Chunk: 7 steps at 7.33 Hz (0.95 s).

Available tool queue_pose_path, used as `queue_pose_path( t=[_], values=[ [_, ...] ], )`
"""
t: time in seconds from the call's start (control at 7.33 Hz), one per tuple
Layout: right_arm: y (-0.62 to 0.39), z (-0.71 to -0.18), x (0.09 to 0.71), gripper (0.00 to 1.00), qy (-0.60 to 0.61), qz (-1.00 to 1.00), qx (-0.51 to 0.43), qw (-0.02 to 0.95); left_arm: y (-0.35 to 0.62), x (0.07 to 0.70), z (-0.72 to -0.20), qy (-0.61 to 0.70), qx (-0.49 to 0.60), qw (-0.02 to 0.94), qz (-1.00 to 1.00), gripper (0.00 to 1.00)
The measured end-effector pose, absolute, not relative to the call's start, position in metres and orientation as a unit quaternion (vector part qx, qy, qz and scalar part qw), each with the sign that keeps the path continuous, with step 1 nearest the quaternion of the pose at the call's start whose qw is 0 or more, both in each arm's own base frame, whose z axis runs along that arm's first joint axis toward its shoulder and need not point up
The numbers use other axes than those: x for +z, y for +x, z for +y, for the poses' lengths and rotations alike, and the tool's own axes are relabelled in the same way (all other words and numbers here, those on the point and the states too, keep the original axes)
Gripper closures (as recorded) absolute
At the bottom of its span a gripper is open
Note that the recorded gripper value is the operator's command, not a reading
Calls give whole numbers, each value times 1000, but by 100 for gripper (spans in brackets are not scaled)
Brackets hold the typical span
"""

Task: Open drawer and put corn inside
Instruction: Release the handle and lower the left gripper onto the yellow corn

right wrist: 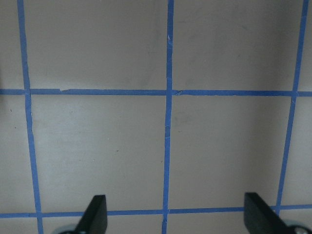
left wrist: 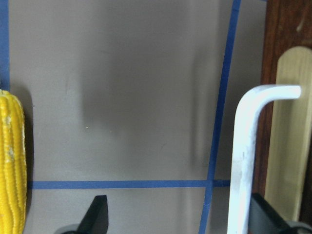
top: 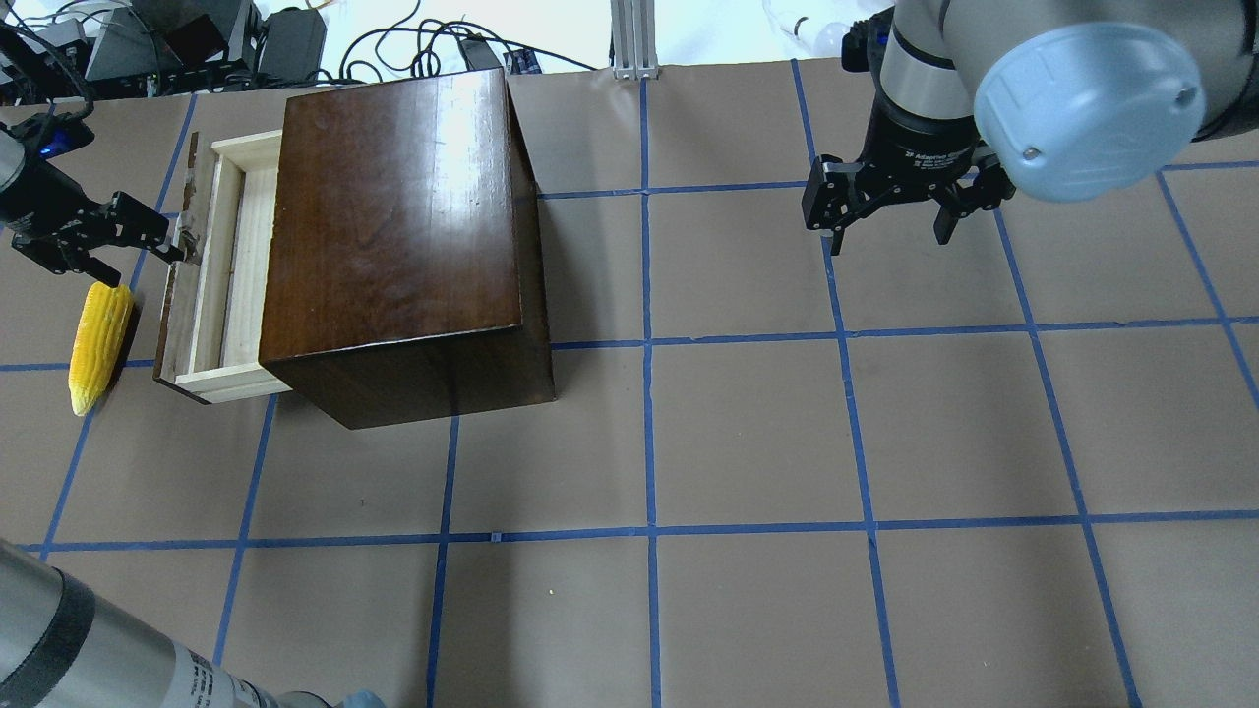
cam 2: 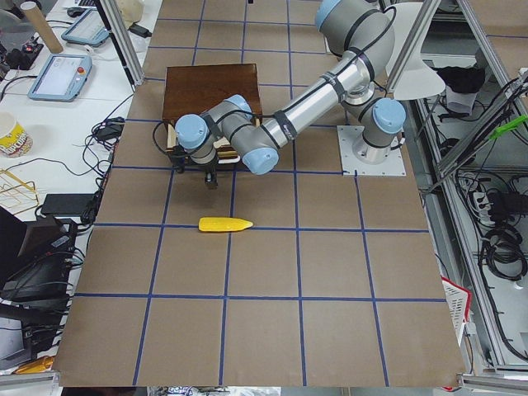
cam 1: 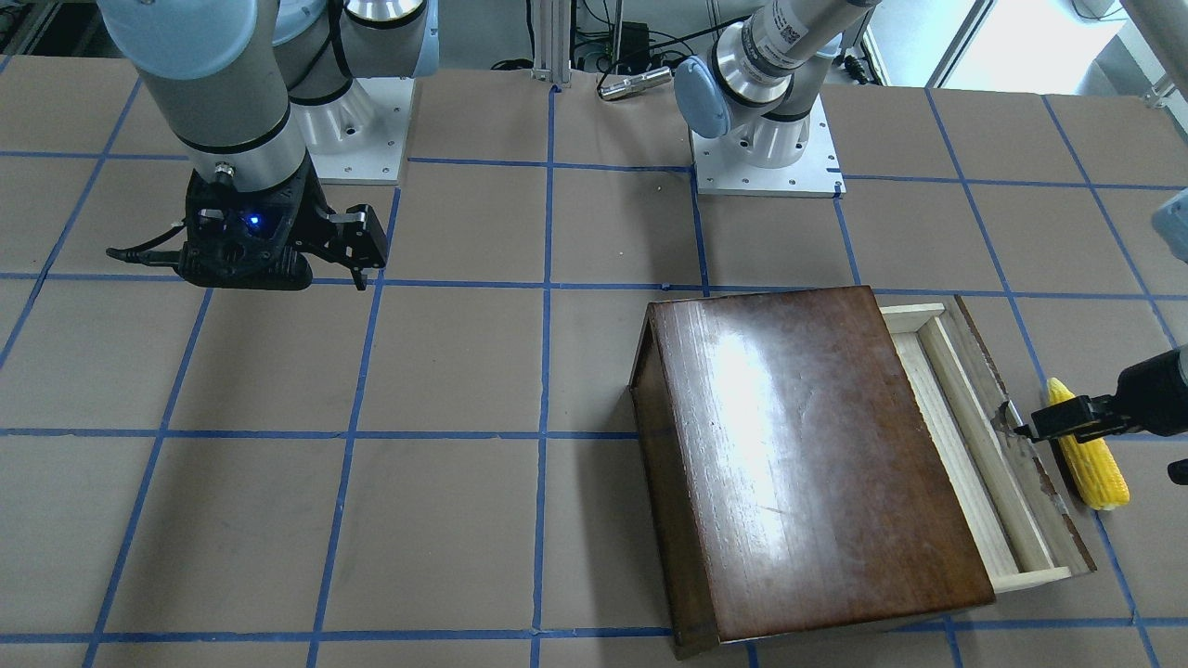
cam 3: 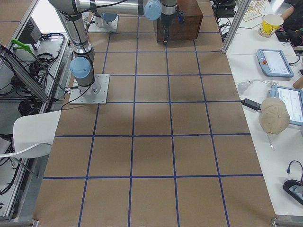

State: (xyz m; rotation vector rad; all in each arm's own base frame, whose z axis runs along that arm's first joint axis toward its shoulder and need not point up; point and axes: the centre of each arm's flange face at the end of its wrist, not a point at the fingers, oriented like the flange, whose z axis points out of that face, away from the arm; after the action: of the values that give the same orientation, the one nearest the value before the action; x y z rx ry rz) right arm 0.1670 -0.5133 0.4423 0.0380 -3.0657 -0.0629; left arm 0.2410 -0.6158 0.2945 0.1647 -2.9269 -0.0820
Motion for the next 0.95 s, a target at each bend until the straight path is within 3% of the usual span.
queue_pose_path(
  t=[0.95],
  values=[
    [167, -514, 442, 0, 12, -999, -20, 37, 293, 321, -620, 15, -31, 15, -999, 0]
  ],
)
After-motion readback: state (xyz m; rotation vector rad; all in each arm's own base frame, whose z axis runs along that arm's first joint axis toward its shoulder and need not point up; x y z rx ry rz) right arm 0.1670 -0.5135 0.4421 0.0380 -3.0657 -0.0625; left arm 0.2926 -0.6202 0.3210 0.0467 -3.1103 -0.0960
